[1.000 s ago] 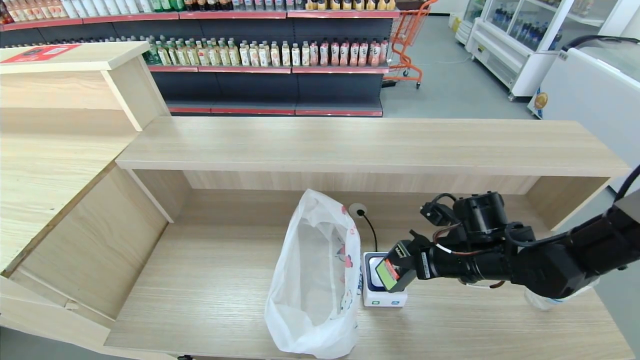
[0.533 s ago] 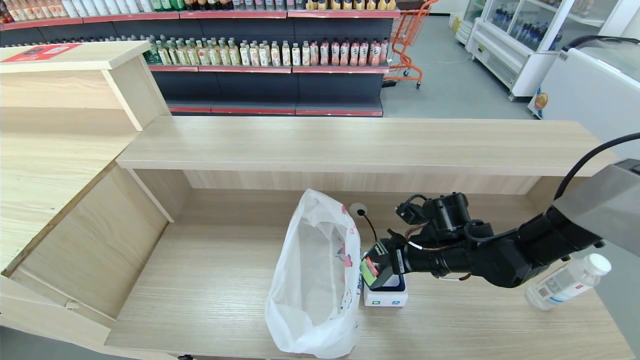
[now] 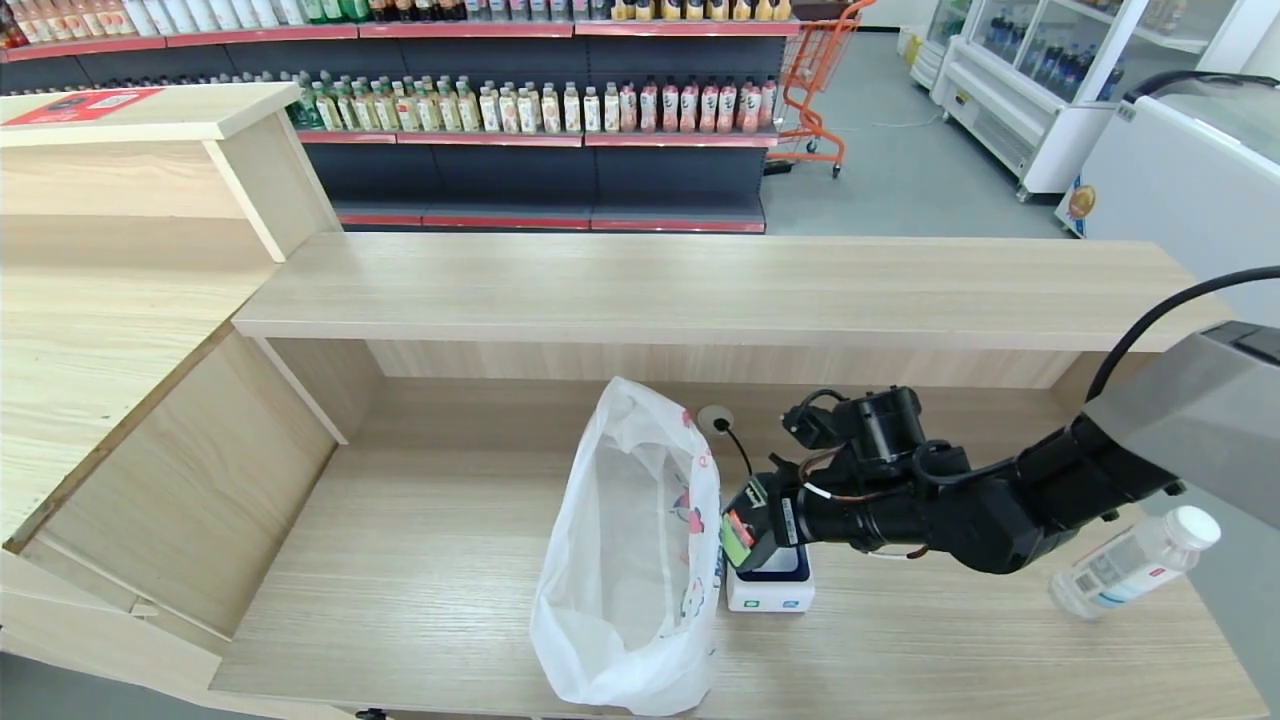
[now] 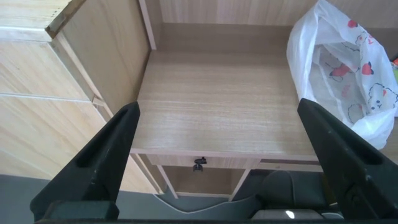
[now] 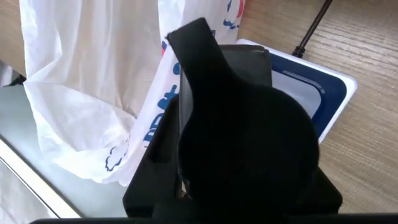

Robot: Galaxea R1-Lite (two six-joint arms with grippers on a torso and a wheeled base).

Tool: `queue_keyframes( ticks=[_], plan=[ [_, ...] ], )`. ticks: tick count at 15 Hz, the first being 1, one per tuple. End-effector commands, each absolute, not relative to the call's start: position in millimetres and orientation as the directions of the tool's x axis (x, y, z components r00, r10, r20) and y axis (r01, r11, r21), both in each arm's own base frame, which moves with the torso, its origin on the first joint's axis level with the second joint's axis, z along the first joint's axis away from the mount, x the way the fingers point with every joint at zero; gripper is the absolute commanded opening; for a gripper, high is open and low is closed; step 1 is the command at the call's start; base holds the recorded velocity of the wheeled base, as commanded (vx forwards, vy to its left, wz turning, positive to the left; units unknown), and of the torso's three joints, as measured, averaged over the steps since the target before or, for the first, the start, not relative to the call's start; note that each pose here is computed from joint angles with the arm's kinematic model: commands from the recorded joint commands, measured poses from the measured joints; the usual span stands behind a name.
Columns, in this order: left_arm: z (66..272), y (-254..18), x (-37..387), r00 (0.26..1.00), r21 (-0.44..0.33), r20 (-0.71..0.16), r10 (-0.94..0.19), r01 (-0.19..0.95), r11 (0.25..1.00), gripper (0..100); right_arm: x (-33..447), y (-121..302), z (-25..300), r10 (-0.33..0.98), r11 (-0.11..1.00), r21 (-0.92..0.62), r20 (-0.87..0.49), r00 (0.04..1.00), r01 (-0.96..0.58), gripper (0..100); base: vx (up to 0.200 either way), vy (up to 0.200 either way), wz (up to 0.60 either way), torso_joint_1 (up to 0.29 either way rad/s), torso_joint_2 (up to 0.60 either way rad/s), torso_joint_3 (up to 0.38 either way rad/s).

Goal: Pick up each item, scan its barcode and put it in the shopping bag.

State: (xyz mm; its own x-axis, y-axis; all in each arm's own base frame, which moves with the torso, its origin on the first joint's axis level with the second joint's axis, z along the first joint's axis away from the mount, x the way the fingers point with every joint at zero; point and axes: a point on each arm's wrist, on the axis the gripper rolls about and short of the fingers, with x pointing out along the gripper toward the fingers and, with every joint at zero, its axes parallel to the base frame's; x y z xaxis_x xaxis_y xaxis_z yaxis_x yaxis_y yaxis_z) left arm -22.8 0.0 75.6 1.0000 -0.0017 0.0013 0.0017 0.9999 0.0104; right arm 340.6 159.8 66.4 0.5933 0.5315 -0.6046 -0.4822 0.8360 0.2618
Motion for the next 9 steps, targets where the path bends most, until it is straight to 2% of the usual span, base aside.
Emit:
queue_keyframes(
  ticks=[1, 4, 6, 7, 9],
  plan=[
    [75.6, 0.0, -22.8, 1.0, 0.011, 0.002, -0.002, 0.002, 1.0, 100, 336.6, 157.6, 72.6, 0.533, 0.836, 0.261, -0.598, 0.598, -0.483, 0, 0.0, 0.0, 0.0, 0.0, 0.0, 0.0],
    [75.6, 0.0, -22.8, 1.0, 0.011, 0.002, -0.002, 0.002, 1.0, 100, 331.1, 153.9, 88.2, 0.541, 0.833, 0.261, -0.568, 0.619, -0.488, 0, 0.0, 0.0, 0.0, 0.0, 0.0, 0.0],
    [75.7, 0.0, -22.7, 1.0, 0.011, 0.0, -0.002, 0.002, 1.0, 100, 317.6, 152.0, 144.1, 0.581, 0.814, 0.295, -0.439, 0.685, -0.501, 0, 0.0, 0.0, 0.0, 0.0, 0.0, 0.0],
    [75.6, 0.0, -22.8, 1.0, 0.011, 0.002, -0.002, 0.002, 1.0, 100, 296.6, 144.6, 179.1, 0.593, 0.804, 0.251, -0.395, 0.702, -0.538, 0, 0.0, 0.0, 0.0, 0.0, 0.0, 0.0],
    [75.6, 0.0, -22.8, 1.0, 0.011, 0.002, -0.003, 0.003, 1.0, 100, 269.4, 124.8, 196.7, 0.561, 0.807, 0.123, -0.465, 0.685, -0.578, 0, 0.0, 0.0, 0.0, 0.0, 0.0, 0.0]
  ],
)
